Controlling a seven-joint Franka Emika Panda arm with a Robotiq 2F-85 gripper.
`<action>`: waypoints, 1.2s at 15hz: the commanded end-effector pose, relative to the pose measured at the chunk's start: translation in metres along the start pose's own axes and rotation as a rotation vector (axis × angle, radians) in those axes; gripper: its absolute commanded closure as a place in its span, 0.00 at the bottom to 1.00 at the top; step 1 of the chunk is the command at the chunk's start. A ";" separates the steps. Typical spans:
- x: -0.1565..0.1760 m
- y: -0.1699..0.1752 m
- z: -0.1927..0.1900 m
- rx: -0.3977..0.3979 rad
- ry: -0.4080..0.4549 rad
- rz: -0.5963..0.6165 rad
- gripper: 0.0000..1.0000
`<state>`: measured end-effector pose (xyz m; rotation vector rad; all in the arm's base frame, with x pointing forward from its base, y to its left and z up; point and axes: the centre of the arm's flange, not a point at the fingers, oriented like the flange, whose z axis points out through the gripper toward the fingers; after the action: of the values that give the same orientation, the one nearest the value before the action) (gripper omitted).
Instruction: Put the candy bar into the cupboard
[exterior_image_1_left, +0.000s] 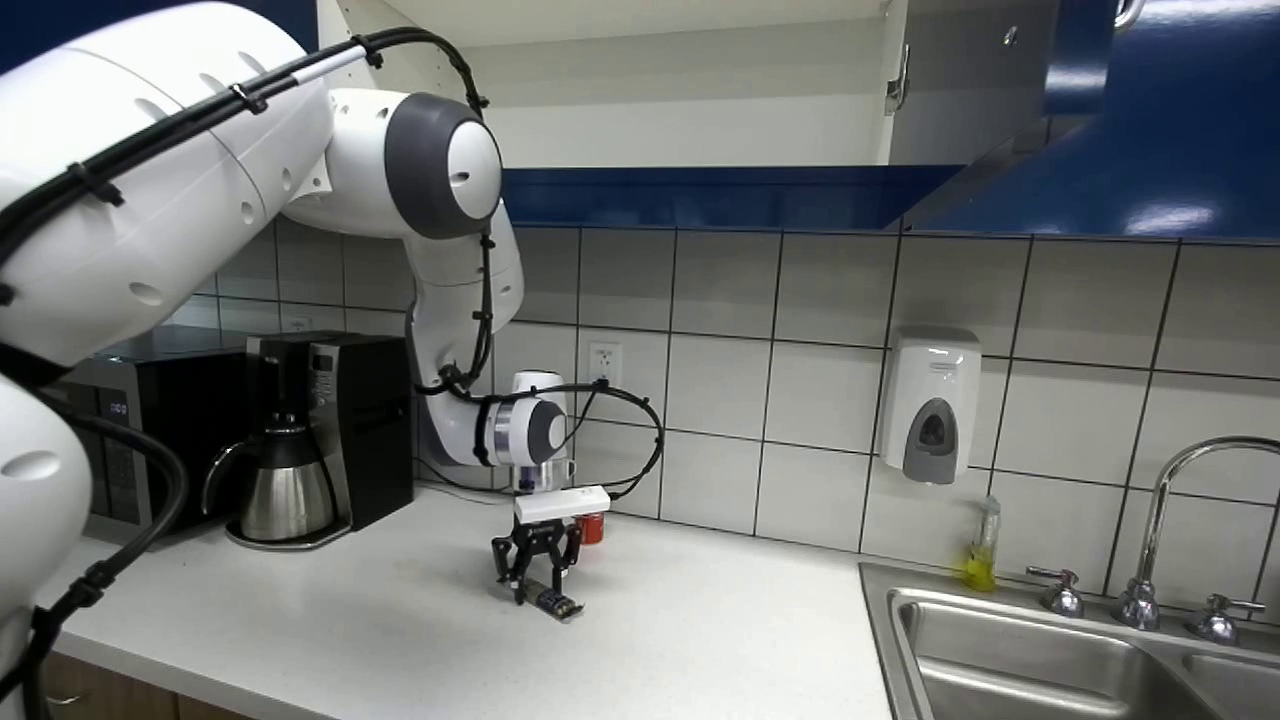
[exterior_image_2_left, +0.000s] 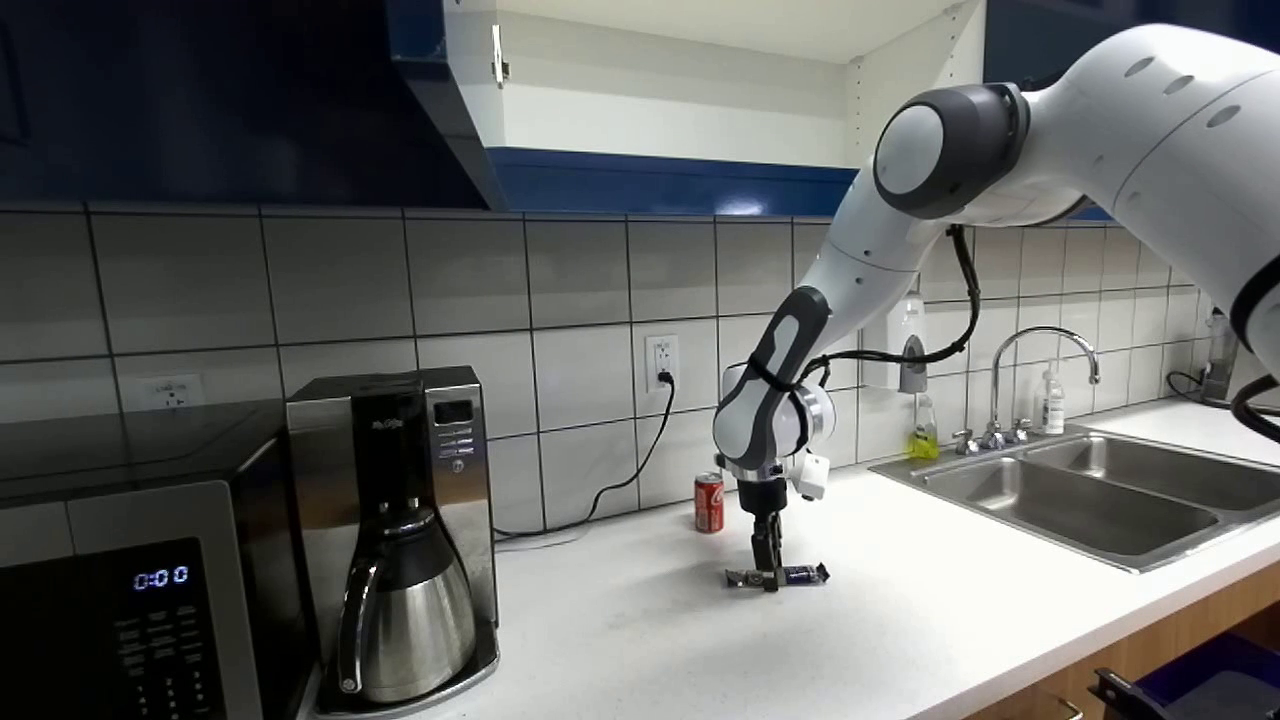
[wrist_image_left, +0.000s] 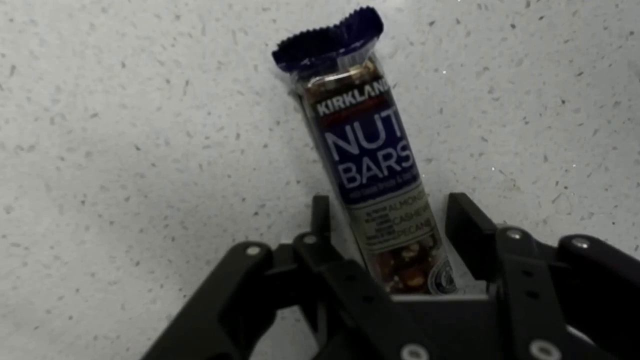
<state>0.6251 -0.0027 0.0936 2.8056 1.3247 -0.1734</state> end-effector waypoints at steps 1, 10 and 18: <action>-0.001 0.011 -0.003 0.002 0.016 -0.017 0.68; -0.002 0.013 -0.005 -0.008 0.010 0.005 0.90; -0.001 0.005 -0.024 -0.030 0.033 0.227 0.90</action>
<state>0.6327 -0.0087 0.1014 2.8719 1.1512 -0.1389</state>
